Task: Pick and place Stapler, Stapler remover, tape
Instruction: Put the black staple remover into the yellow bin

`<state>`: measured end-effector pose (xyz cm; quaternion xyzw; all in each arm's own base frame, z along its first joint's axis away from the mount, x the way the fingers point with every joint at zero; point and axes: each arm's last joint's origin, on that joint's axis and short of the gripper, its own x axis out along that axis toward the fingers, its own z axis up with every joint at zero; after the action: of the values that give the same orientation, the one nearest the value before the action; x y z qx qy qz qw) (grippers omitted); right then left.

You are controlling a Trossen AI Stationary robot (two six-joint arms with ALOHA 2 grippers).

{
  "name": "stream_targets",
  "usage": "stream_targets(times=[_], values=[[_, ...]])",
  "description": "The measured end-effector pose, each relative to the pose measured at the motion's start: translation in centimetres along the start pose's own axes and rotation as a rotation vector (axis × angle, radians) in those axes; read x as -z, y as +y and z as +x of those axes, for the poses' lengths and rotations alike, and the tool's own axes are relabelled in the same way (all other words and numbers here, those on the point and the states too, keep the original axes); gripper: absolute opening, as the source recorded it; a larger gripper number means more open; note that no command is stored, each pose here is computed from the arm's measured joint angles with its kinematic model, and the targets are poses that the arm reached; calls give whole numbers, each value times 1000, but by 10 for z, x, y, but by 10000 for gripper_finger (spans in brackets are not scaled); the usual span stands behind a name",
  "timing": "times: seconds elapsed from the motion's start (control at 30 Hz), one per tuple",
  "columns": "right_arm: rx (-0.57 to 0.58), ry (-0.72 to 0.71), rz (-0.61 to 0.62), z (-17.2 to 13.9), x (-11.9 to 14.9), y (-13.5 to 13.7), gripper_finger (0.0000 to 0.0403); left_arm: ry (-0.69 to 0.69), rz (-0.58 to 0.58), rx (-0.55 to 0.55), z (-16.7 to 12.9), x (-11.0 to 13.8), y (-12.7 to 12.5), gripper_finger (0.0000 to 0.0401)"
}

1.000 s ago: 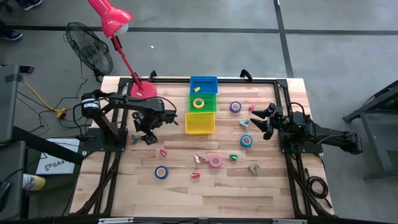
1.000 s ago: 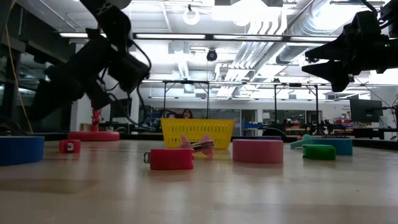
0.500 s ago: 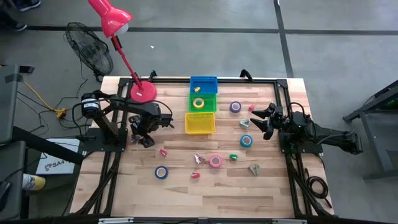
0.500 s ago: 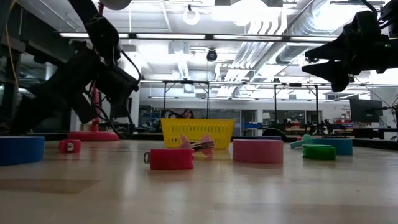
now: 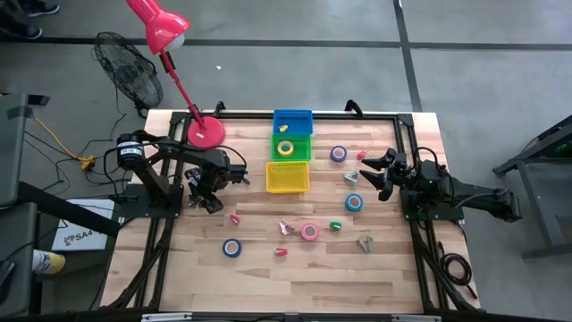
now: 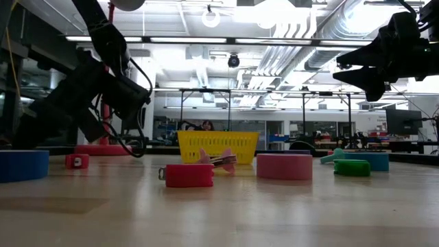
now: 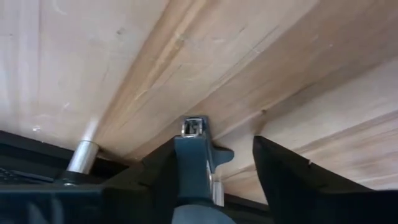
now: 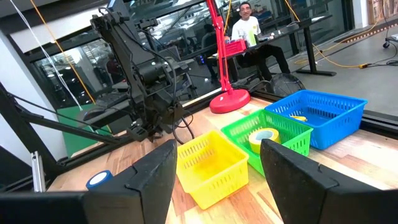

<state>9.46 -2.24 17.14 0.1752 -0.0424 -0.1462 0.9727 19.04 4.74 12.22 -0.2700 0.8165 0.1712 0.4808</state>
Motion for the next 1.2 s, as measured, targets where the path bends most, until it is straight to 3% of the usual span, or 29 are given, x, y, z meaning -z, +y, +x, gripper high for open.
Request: stream_targets(times=[0.43, 0.73, 1.0, 1.2], values=[[0, 0, 0, 0, 0, 0, 222, -17, 3, 30, -4, -3, -2, 42], [0, 0, 0, 0, 0, 0, 222, -219, 67, -28, -45, -21, -13, 41], [0, 0, 0, 0, 0, 0, 222, -535, 149, -122, -103, -47, -8, 42], [0, 0, 0, 0, 0, 0, 222, -776, 281, -98, -135, -68, -8, 42]])
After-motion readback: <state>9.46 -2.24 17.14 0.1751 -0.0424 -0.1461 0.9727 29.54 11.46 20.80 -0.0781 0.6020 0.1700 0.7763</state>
